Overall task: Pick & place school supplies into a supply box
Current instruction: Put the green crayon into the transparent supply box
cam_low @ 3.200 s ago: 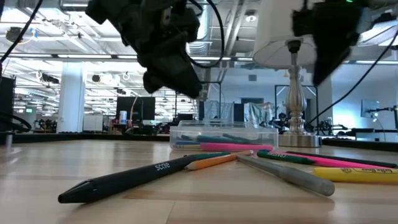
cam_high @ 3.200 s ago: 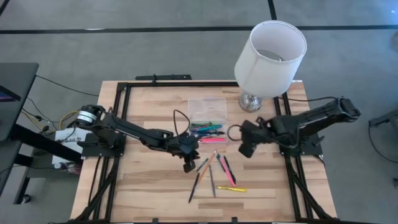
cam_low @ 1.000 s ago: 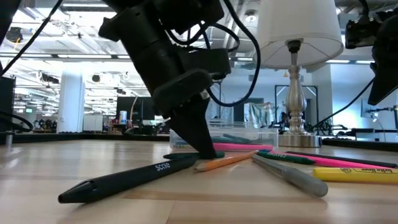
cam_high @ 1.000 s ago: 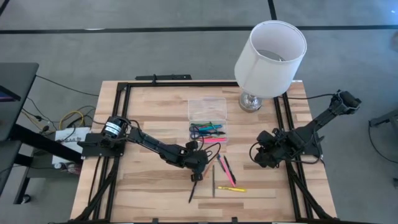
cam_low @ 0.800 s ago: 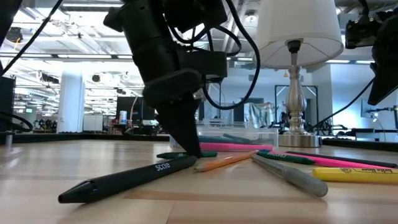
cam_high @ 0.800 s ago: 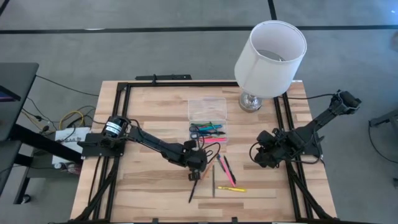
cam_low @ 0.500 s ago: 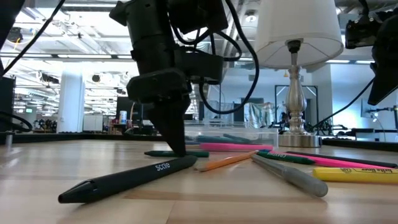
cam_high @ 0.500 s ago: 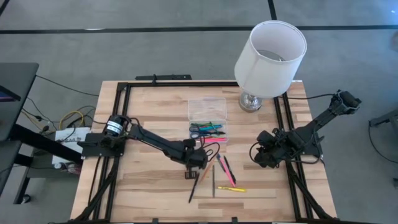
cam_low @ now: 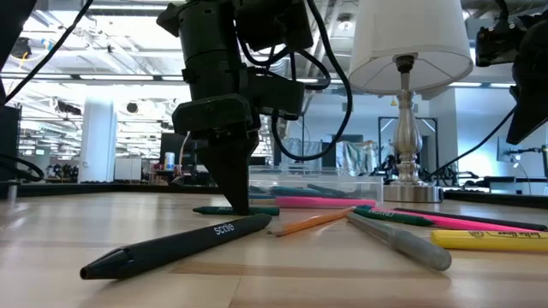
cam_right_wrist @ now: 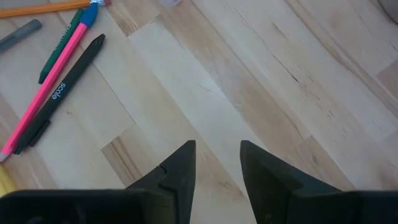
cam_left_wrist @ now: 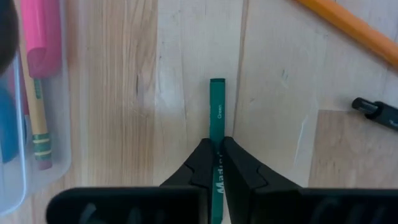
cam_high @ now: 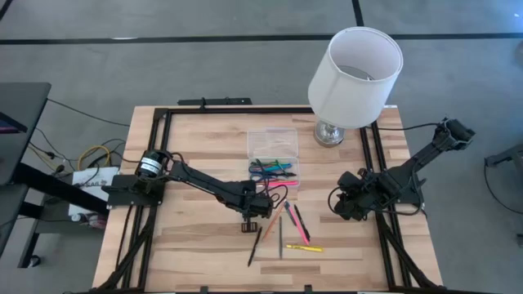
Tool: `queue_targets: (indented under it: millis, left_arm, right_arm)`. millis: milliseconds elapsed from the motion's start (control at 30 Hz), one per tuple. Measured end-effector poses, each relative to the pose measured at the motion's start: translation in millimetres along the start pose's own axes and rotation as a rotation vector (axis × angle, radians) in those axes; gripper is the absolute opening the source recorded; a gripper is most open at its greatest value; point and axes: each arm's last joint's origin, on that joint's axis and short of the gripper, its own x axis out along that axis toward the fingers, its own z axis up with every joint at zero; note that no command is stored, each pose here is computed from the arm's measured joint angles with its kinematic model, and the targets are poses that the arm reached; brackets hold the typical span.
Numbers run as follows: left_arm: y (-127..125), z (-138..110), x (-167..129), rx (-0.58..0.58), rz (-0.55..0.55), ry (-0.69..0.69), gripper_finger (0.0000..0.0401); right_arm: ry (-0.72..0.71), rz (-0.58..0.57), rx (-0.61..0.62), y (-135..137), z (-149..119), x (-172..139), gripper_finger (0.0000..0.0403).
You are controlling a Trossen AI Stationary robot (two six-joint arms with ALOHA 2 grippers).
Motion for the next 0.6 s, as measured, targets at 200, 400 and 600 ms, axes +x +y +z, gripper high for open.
queue_targets:
  millis: [200,400,600]
  left_arm:
    - [3,13,-11,0.025,-0.007,-0.021,0.0007]
    - [13,36,-33,0.050,-0.001,-0.088,0.0007]
    - [39,56,-50,0.083,0.056,-0.171,0.0009]
  right_arm:
    - [-0.020,-0.008,0.001,0,1,0,0.0118]
    - [-0.021,-0.008,0.001,0,1,0,0.0118]
    - [-0.022,-0.007,0.002,0,1,0,0.0118]
